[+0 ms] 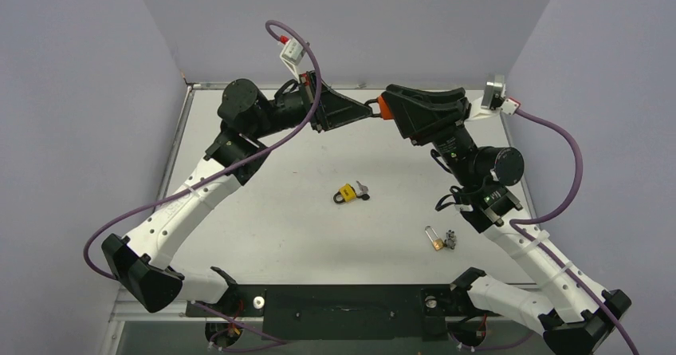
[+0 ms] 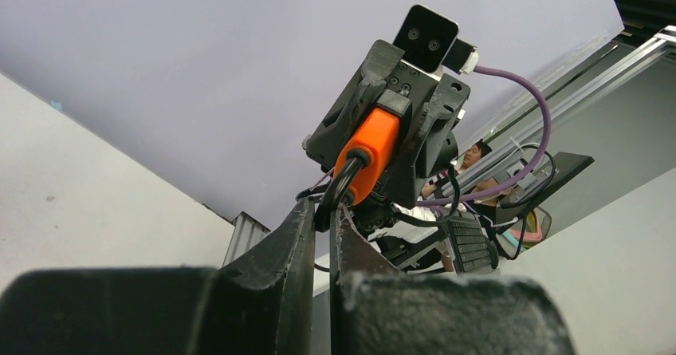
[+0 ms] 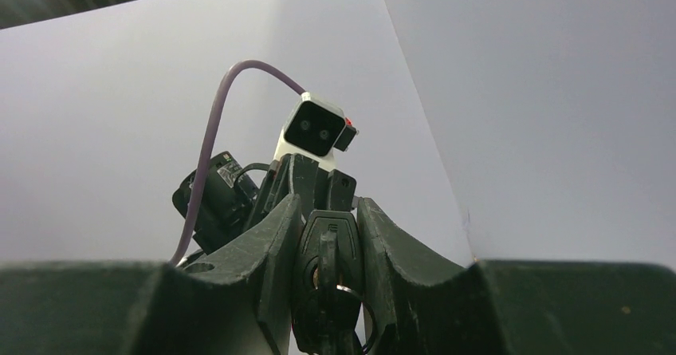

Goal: Lock with the key
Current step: Lock the lock.

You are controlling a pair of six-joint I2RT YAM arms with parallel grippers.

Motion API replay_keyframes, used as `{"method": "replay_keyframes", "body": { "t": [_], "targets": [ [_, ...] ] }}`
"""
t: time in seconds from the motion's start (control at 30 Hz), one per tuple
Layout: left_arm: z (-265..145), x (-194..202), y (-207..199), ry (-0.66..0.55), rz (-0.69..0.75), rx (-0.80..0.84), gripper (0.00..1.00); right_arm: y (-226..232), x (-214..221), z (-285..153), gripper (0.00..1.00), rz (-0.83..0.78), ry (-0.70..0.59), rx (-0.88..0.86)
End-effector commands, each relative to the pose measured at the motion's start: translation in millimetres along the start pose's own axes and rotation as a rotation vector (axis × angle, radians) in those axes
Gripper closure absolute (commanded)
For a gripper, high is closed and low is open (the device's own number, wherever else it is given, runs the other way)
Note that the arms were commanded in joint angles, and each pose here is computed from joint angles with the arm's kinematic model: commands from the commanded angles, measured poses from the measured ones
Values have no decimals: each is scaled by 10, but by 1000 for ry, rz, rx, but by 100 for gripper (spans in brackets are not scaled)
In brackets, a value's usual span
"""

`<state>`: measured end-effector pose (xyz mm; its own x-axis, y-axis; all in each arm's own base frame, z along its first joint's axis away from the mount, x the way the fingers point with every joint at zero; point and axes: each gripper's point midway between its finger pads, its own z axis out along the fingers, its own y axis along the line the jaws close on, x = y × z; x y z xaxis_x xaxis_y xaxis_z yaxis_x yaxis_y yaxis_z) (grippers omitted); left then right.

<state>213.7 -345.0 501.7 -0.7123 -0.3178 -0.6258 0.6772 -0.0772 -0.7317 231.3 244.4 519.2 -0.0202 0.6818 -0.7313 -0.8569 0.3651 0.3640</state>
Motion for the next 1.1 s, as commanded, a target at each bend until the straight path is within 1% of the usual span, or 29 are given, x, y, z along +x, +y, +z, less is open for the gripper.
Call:
{"method": "replay_keyframes", "body": {
  "t": [0.0,0.23,0.5,0.83,0.87,0.97,1.07],
  "targets": [
    [95,-62,-1042,-36,118,273,100,-251,1546,-311,100,166,500,30],
    [127,-53,-1160,-33,129,299,100,-331,1742,-331,100,179,534,52],
    [135,-214,-1306,-78,160,310,100,-407,1928,-439,100,178,568,88],
    [-92,-732,-1375,-272,180,296,100,-471,2043,-608,100,185,577,126],
    [-113,-788,-1319,-298,169,281,100,-473,2037,-612,100,185,573,128],
    [-219,-902,-1371,-363,178,293,100,-492,2056,-634,100,193,571,138],
    [-237,-968,-1384,-399,179,303,100,-507,2097,-635,100,206,571,139]
  ]
}}
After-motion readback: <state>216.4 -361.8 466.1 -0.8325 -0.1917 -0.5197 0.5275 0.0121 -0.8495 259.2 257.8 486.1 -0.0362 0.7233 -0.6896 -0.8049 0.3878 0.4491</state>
